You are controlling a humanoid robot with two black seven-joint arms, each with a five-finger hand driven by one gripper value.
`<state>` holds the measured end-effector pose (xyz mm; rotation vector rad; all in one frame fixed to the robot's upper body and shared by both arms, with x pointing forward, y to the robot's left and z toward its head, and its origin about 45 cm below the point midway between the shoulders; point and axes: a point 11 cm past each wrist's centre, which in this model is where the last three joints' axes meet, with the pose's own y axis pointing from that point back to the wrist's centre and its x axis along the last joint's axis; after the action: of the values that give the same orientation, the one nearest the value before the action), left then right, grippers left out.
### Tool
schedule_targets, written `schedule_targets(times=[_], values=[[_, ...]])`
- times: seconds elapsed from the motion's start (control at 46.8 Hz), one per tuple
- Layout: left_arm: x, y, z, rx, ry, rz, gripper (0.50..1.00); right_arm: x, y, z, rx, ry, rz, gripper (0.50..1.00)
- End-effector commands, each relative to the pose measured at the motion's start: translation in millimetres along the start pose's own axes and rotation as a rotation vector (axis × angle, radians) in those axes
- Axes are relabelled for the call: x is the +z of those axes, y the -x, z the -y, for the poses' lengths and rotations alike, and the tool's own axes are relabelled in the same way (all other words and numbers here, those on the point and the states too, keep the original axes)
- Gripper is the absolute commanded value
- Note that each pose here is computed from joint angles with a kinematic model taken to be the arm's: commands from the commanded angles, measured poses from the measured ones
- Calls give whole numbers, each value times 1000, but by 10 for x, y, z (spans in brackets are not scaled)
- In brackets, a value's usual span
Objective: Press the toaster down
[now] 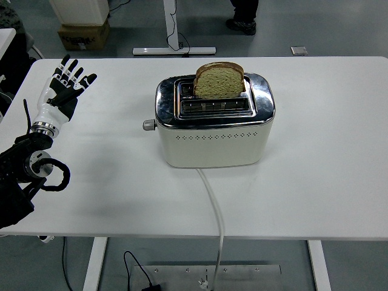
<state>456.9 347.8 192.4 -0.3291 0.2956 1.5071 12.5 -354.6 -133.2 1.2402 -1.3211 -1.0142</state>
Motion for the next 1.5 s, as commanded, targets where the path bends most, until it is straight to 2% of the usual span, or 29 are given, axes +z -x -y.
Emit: schedule_targets(times=[0.0,0.214,0.577,1.026,1.175,1.303,1.474], values=[[-4,5,-4,-9,-4,15,1000,-1,5,0,-2,0,0,998],[-23,39,-12,-55,-26,104,1000,1,0,0,0,0,0,998],[303,-209,-55,-117,-36,315,1000,1,0,0,0,0,0,998],[308,-171,-71,-207,-80,462,1000,1,0,0,0,0,0,998],[416,-219,-73,-225,-85,537,1000,1,0,0,0,0,0,998],[406,-31,-56,-304,-89,588,1000,1,0,0,0,0,0,998],[484,19,-76,-350,-87,647,1000,-1,5,0,-2,0,0,998]])
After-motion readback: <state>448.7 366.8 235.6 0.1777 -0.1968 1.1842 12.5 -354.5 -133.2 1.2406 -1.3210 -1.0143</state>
